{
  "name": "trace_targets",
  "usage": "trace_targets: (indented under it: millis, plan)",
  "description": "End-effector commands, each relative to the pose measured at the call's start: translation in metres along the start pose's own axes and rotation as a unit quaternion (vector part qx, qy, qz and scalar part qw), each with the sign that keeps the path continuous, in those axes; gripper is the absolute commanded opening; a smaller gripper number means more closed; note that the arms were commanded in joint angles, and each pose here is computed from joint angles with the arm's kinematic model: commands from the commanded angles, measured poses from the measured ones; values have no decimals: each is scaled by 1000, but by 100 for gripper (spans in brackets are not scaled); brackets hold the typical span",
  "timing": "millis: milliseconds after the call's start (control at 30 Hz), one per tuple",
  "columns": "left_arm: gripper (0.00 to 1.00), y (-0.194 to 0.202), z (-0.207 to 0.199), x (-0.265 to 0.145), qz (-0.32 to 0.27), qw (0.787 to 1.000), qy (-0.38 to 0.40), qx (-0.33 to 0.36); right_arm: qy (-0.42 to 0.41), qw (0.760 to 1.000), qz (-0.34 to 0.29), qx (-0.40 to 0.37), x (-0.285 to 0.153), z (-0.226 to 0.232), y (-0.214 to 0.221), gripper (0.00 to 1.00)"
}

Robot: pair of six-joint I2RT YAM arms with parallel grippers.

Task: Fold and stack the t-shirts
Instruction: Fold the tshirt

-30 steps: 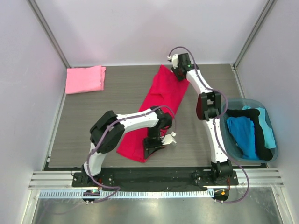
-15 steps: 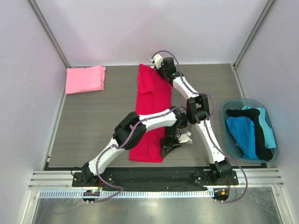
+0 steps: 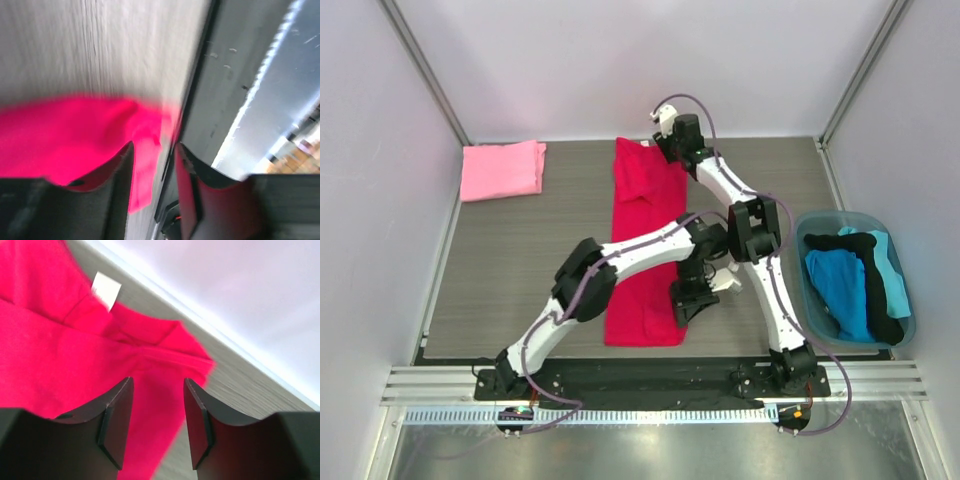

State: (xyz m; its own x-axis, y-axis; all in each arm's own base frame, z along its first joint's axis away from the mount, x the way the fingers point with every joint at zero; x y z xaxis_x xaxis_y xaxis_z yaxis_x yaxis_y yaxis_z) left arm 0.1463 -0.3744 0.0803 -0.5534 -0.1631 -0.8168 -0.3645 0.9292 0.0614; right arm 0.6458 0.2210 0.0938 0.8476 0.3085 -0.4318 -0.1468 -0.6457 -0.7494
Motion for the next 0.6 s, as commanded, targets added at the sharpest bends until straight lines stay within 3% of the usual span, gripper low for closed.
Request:
trace_targets:
  millis: [0,67,100,133,233,300,367,433,500,533,567]
  plan:
    - [41,9,-54,-96,-132,987,-56,65,128,984,-113,54,-104,-104,-124,52]
    - [47,26,-74,-131,-182,978,-73,78,167,975,-135,65,-159,-134,-155,53]
    - [53,37,-72,-131,-180,977,-84,74,163,977,-117,67,-166,-129,-145,53]
    - [55,51,-84,-152,-215,967,-104,86,168,977,-113,74,-178,-131,-144,55]
    - [56,81,-85,-177,-268,955,-116,53,148,976,-95,125,-231,-129,-141,56]
    - [55,94,-59,-188,-314,941,-124,-27,125,974,-62,176,-262,-119,-129,56]
    - [56,119,-35,-220,-397,903,-117,-119,79,975,-25,205,-272,-94,-107,56]
    - [56,131,-7,-223,-454,856,-85,-231,37,970,-9,239,-300,-73,-100,56]
    - [65,152,16,-247,-537,779,-78,-313,-51,963,27,262,-309,-28,-72,56]
    - [67,160,30,-232,-538,764,-67,-351,-65,957,21,281,-327,-21,-72,56]
    - [70,172,37,-235,-561,734,-61,-377,-104,946,57,303,-329,8,-46,56]
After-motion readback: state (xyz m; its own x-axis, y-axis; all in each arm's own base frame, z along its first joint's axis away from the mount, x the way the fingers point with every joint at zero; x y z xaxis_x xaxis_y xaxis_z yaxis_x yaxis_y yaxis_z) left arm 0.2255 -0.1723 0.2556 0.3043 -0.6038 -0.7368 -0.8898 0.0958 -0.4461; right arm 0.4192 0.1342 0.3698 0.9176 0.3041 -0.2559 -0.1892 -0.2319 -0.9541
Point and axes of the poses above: each gripper's point midway between its finger pads, its own x axis out along the fingers, its own z axis along the line the jaws close on, y = z × x, the point moved 4 cm from there along -x, back along the fingers, and after that the axes turned 12 degrees about -x, right-handed, at the moved point
